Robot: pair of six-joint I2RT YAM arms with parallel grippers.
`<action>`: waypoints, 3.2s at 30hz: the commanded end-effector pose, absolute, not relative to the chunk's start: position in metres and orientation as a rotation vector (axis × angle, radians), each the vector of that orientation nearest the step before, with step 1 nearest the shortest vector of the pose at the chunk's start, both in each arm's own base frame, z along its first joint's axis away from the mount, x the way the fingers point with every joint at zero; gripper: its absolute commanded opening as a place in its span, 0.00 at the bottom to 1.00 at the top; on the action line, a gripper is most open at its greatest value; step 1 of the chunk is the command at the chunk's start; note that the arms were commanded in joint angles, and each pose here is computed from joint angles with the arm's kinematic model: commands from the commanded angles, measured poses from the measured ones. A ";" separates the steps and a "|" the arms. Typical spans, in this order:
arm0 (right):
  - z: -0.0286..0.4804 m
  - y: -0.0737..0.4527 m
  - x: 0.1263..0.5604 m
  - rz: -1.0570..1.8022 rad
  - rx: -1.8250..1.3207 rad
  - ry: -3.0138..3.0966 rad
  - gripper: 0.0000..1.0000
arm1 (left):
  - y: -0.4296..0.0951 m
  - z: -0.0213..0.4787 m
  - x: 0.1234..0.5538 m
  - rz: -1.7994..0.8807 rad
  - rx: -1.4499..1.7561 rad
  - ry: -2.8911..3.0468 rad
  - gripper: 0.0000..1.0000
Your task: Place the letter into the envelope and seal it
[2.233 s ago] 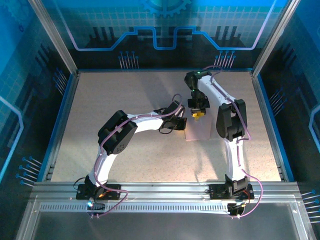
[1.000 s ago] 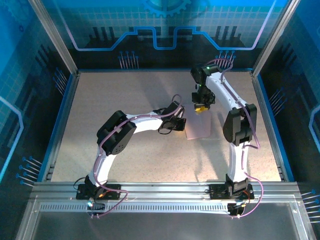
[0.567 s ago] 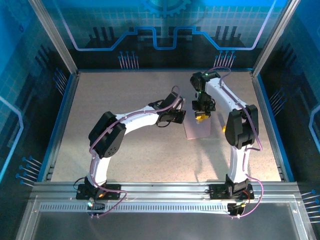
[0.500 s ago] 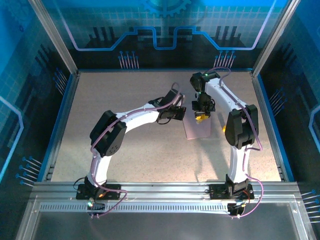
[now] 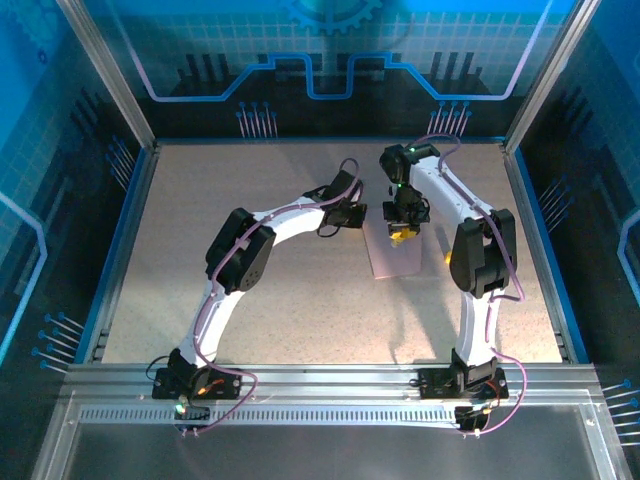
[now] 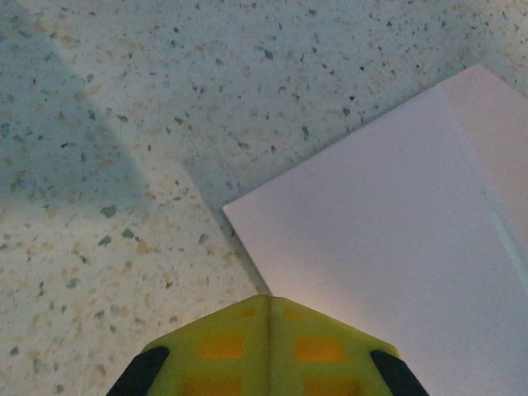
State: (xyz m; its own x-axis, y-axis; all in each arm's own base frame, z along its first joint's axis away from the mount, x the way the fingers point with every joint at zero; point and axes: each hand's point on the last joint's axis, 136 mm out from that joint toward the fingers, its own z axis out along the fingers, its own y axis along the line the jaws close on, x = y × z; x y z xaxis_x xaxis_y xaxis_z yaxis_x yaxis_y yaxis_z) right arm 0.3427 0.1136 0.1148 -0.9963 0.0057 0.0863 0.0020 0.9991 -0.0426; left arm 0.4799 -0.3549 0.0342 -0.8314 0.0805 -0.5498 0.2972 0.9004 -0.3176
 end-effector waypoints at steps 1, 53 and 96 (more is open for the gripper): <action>0.115 0.111 0.339 0.076 0.008 -3.023 0.05 | -0.366 0.048 0.495 -0.587 0.245 2.453 0.00; 0.048 0.125 0.375 0.062 -0.015 -2.931 0.04 | -0.382 0.016 0.477 -0.729 0.207 2.612 0.00; 0.064 0.123 0.366 0.026 -0.001 -2.926 0.04 | -0.380 0.007 0.471 -0.734 0.178 2.653 0.00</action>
